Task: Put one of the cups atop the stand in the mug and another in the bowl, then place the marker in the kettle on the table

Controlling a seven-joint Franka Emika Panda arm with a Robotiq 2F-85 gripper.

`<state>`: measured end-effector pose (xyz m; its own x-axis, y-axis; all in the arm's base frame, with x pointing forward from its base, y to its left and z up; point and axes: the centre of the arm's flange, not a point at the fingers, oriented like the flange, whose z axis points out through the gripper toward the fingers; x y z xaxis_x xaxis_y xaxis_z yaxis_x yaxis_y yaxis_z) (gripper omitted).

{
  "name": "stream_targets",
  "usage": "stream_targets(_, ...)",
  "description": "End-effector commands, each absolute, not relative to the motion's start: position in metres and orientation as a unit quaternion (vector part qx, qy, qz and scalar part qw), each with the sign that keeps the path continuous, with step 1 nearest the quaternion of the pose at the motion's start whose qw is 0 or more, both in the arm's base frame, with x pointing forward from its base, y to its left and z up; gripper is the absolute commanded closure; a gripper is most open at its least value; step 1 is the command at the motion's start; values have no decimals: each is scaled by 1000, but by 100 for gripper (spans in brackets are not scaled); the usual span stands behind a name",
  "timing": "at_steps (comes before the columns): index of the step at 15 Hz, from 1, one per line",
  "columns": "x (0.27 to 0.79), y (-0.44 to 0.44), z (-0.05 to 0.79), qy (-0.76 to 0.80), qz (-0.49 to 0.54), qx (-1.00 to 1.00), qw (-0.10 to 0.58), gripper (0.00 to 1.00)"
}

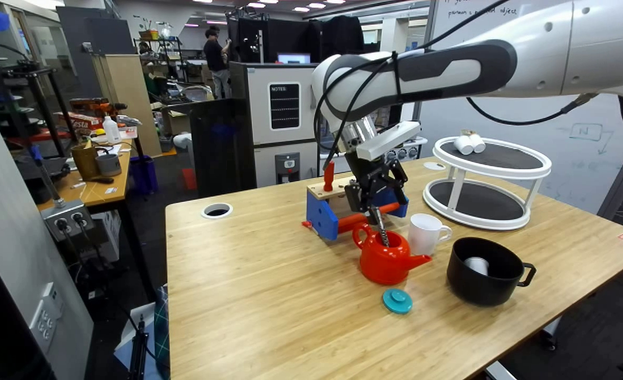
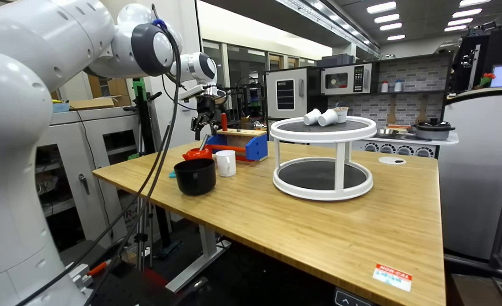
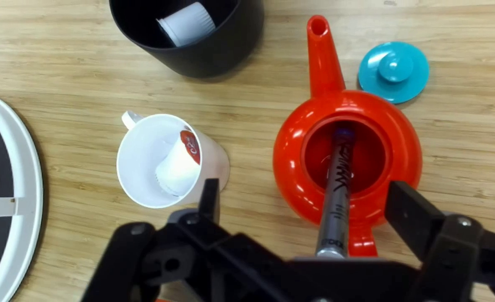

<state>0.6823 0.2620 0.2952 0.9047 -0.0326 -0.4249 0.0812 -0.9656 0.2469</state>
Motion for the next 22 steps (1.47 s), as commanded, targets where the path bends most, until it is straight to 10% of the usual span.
stream_targets(1, 706, 274, 301, 27, -230, 965, 128, 0)
stream_targets(4, 705, 280, 299, 34, -232, 964, 127, 0)
stream_targets(6, 705, 283, 296, 40, -232, 964, 126, 28)
stream_targets(16, 703, 288, 299, 53, -230, 964, 120, 97)
stream_targets(22, 704, 288, 299, 55, -229, 964, 121, 100)
